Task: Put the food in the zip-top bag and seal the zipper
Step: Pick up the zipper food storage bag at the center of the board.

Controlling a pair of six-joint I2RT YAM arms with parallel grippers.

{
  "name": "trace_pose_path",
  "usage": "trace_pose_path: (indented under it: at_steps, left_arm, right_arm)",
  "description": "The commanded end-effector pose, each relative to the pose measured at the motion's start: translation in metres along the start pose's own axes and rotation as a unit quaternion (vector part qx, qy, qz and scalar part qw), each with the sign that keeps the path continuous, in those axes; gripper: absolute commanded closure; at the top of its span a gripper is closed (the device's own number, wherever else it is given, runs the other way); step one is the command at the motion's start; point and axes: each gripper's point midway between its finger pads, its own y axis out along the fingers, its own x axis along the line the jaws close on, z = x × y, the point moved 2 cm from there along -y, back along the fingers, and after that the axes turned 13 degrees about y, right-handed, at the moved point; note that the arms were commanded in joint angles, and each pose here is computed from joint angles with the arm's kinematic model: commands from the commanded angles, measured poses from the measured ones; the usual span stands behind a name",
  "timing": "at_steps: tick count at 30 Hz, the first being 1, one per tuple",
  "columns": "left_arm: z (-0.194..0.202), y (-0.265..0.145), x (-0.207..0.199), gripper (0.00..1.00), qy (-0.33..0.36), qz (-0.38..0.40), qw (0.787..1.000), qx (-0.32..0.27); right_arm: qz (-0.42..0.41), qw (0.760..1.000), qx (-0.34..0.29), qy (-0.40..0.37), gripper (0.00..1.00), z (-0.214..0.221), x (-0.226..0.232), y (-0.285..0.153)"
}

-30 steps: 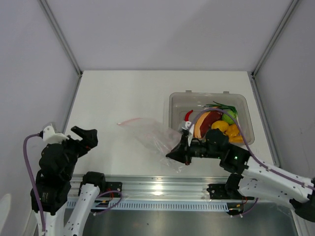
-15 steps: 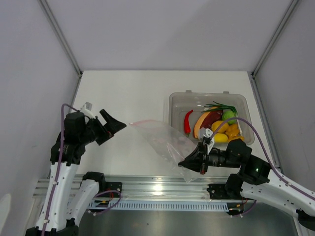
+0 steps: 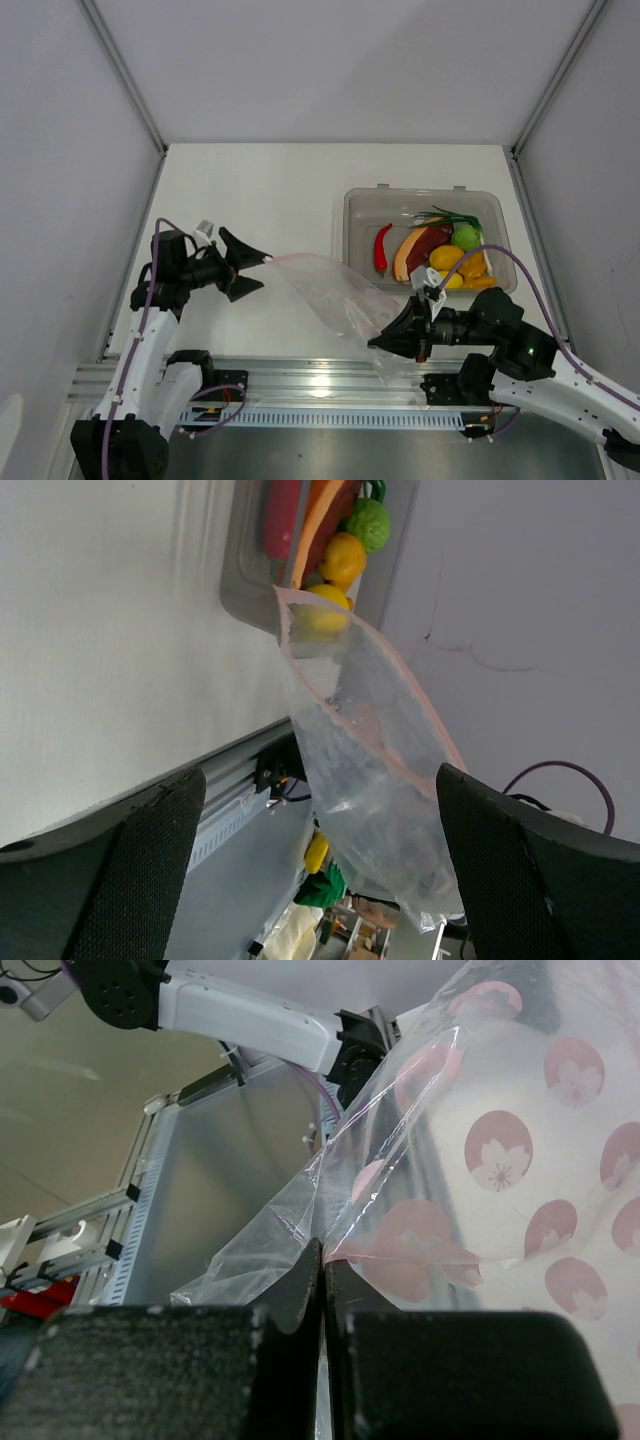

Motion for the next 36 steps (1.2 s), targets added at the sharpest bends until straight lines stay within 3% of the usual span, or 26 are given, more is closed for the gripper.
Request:
trace_pose_path:
  at_steps: [1, 16, 23, 36]
  left_arm:
    - [-0.001, -0.001, -0.019, 0.02, 0.005, 0.064, 0.998, 0.02]
    - [0.011, 0.01, 0.003, 0.02, -0.041, 0.066, 0.995, 0.063]
    - [0.013, 0.017, 0.022, 0.02, -0.076, 0.037, 0.995, 0.045]
    - [0.013, 0.017, 0.021, 0.03, -0.05, 0.045, 0.997, 0.049]
  right_arm:
    - [-0.041, 0.999, 0.005, -0.009, 1.0, -0.004, 0.014, 0.004]
    - [-0.084, 0.996, 0.003, -0.034, 1.0, -0.02, 0.035, 0.012]
    - [-0.091, 0.995, -0.003, -0.044, 1.0, -0.025, 0.048, 0.004]
    - [-0.109, 0.992, -0.011, -0.067, 1.0, -0.04, 0.056, 0.016]
